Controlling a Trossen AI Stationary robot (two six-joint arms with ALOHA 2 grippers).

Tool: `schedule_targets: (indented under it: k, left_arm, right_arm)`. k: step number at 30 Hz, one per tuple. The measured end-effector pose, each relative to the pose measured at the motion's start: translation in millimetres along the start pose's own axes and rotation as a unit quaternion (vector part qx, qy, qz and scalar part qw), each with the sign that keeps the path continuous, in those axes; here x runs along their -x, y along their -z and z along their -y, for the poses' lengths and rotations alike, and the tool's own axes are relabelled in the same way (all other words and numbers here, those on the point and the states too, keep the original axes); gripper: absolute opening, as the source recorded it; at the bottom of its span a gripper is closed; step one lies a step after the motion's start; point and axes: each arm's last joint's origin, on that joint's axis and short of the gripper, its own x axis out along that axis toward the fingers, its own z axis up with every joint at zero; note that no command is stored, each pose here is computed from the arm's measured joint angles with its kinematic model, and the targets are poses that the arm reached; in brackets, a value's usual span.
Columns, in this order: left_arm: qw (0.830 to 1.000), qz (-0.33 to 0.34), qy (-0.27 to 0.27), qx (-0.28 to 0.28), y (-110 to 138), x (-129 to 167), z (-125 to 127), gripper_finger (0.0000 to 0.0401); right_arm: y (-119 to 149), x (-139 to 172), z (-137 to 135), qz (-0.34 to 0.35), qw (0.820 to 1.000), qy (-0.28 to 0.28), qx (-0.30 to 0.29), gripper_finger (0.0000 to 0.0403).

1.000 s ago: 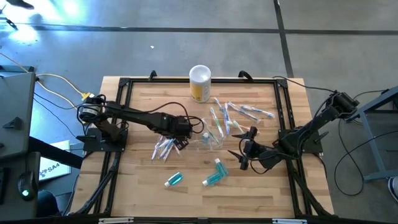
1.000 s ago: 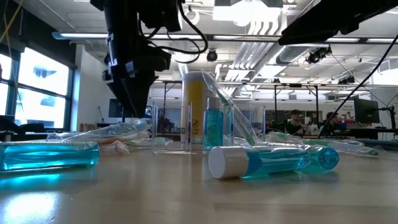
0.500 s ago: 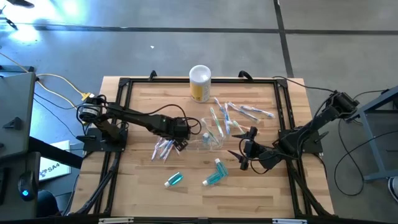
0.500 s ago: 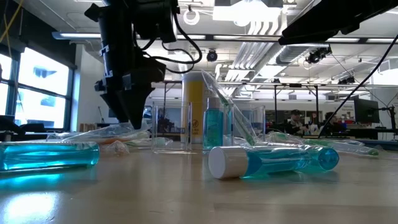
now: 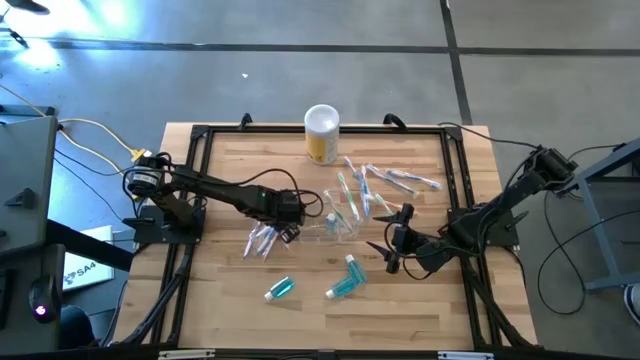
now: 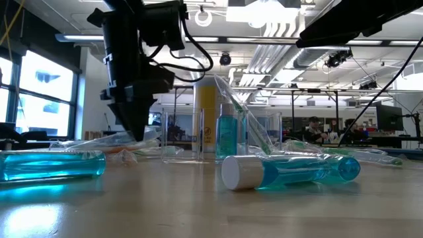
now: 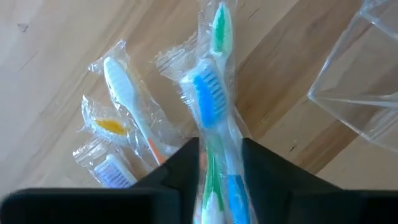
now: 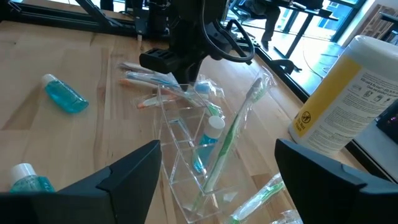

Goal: Pick & Place toothbrushing station
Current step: Put the blue toothbrush in the transparent organizer

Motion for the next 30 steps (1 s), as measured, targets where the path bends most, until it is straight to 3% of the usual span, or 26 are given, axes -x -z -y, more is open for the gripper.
schedule_targets:
  k: [5, 12, 18, 26, 30]
  left_arm:
    - [1.0, -0.002, -0.001, -0.014, 0, 0, 0, 0.0009]
    - [0.999, -0.004, -0.008, -0.037, -2, 5, 0, 0.0002]
    - [0.998, 0.015, -0.005, -0.053, -16, 39, 1, 0.0001]
    - [0.988, 0.13, -0.048, -0.075, -13, 102, -3, 0.0]
    - [0.973, 0.216, -0.019, -0.081, -4, 138, -6, 0.0]
  right_arm:
    - [0, 0, 0, 0.0, 1.0, 0.0, 0.0, 0.0307]
    - [0, 0, 0, 0.0, 1.0, 0.0, 0.001, 0.0307]
    - [0, 0, 0, -0.001, 1.0, 0.001, 0.003, 0.0307]
    - [1, 0, 1, -0.004, 1.0, 0.009, 0.008, 0.0307]
    - [2, 0, 2, -0.005, 1.0, 0.017, 0.011, 0.0307]
